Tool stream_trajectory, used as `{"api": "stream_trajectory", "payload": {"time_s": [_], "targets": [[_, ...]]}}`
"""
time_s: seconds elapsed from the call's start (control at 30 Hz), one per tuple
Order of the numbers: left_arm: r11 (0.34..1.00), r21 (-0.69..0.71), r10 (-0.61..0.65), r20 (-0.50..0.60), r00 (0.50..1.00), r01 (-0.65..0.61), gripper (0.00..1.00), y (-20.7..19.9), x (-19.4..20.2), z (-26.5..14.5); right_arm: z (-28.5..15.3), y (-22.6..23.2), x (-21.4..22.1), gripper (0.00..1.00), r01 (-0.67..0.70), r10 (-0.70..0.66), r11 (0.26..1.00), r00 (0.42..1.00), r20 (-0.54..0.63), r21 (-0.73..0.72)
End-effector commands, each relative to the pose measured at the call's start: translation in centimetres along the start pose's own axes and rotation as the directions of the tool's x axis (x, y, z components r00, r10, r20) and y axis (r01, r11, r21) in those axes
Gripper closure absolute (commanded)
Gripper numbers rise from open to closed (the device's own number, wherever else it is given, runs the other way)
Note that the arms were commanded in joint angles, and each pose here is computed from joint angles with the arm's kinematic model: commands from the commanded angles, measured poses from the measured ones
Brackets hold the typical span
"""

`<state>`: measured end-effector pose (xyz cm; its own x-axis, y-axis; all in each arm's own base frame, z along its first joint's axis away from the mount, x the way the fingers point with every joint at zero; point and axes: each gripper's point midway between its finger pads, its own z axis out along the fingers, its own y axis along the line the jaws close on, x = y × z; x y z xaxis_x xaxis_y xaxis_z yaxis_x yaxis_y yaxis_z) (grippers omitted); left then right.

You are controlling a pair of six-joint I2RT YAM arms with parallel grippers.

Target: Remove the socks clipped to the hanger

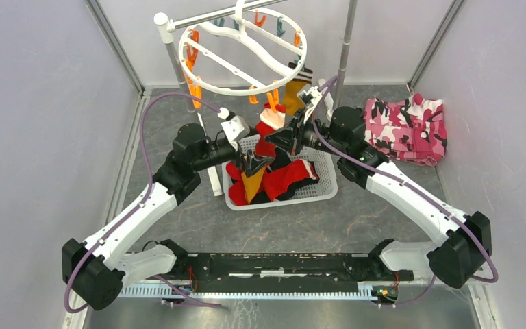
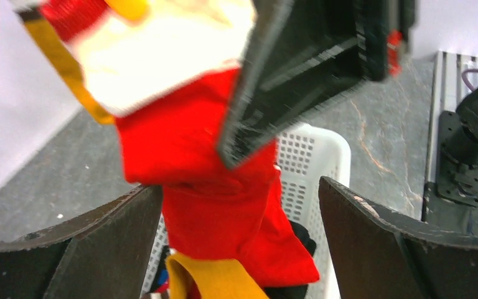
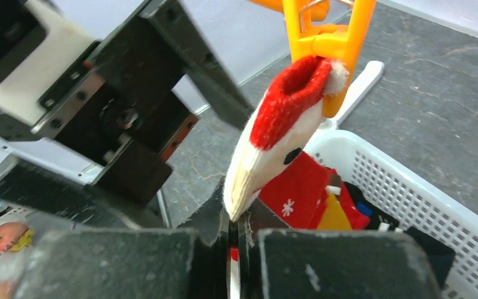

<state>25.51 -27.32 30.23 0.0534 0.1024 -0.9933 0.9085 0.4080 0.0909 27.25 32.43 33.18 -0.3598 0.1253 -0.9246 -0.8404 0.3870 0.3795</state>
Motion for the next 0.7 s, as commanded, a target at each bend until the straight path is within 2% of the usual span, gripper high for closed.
{"api": "stream_trajectory", "payload": {"time_s": [0.0,0.2,0.4,0.57,0.67], "targets": [[1.0,-0.015,0.027,0.093,0.995,-0.026,0.0,0.9,-3.7,0.1,-0.6,3.4,-1.8,1.0,0.018,-0.014,0.997,0.999,0.051,-0.08],[0.999,-0.019,0.035,0.086,0.996,-0.033,0.0,0.9,-3.2,0.0,0.1,5.4,-1.3,1.0,-0.005,0.009,0.99,1.0,0.028,-0.144],[0.996,0.043,0.07,0.081,0.994,-0.074,0.03,0.1,-3.2,-0.4,0.0,6.4,-1.7,1.0,-0.011,0.017,0.981,0.999,0.029,-0.195],[0.981,0.181,0.057,0.056,0.997,-0.066,0.3,-1.1,-2.9,-0.7,-0.2,6.7,-1.6,0.99,-0.021,0.026,0.977,0.999,0.021,-0.211],[0.973,0.222,0.047,0.051,0.998,-0.057,0.54,-1.7,-2.9,-0.7,-0.1,6.4,-1.5,0.95,-0.023,0.027,0.981,0.999,0.019,-0.191]]}}
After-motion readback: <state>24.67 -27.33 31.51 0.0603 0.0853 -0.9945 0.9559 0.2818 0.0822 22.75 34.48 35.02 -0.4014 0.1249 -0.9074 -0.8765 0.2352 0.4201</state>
